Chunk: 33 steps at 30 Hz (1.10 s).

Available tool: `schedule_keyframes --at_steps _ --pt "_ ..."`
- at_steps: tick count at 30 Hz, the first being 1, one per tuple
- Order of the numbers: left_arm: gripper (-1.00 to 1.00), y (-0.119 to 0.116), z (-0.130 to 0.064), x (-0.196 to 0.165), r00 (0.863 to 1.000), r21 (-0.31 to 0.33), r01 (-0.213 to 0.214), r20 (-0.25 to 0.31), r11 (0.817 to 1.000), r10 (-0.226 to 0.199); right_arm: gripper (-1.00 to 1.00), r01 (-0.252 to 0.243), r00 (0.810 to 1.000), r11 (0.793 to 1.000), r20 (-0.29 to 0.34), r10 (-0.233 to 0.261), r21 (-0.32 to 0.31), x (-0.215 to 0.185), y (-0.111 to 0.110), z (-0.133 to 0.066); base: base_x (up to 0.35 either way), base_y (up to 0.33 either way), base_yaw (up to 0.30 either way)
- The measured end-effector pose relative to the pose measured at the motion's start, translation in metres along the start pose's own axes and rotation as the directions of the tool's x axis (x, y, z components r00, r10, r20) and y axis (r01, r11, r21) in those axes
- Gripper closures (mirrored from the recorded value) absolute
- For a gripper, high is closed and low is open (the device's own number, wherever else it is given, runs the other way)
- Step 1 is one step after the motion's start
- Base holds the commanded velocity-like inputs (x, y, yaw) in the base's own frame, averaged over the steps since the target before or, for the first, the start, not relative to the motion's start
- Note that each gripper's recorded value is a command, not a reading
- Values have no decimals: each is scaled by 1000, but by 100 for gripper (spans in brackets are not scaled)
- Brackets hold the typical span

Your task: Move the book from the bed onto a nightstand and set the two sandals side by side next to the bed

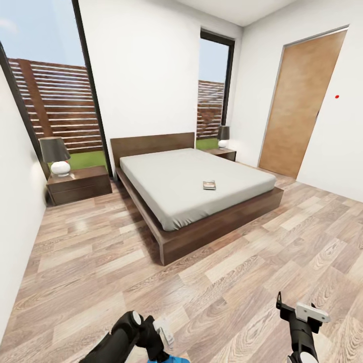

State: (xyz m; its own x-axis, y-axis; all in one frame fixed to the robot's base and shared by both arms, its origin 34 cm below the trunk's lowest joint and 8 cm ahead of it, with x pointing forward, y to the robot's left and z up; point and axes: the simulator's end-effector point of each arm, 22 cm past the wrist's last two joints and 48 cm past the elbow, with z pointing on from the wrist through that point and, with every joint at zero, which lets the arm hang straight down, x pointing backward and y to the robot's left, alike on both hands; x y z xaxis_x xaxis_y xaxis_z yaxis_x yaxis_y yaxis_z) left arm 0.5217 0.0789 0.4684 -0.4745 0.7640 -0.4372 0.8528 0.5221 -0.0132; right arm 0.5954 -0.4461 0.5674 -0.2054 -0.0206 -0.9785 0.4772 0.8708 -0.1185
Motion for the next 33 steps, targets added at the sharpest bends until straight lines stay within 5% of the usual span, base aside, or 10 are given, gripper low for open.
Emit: schedule_keyframes --at_steps 8,18,33 --pt "-100 3 -8 -12 999 46 -38 0 998 38 -100 0 1000 1000 0 0 -2 0 1 0 0 0 0" --pt "-100 2 9 -1 999 43 -37 -1 998 37 -100 2 1000 1000 1 -2 -1 21 1 1 0 0 0" --pt "-100 2 34 23 999 41 43 -16 998 -42 -100 0 1000 1000 1 0 -2 54 3 0 0 0 0"
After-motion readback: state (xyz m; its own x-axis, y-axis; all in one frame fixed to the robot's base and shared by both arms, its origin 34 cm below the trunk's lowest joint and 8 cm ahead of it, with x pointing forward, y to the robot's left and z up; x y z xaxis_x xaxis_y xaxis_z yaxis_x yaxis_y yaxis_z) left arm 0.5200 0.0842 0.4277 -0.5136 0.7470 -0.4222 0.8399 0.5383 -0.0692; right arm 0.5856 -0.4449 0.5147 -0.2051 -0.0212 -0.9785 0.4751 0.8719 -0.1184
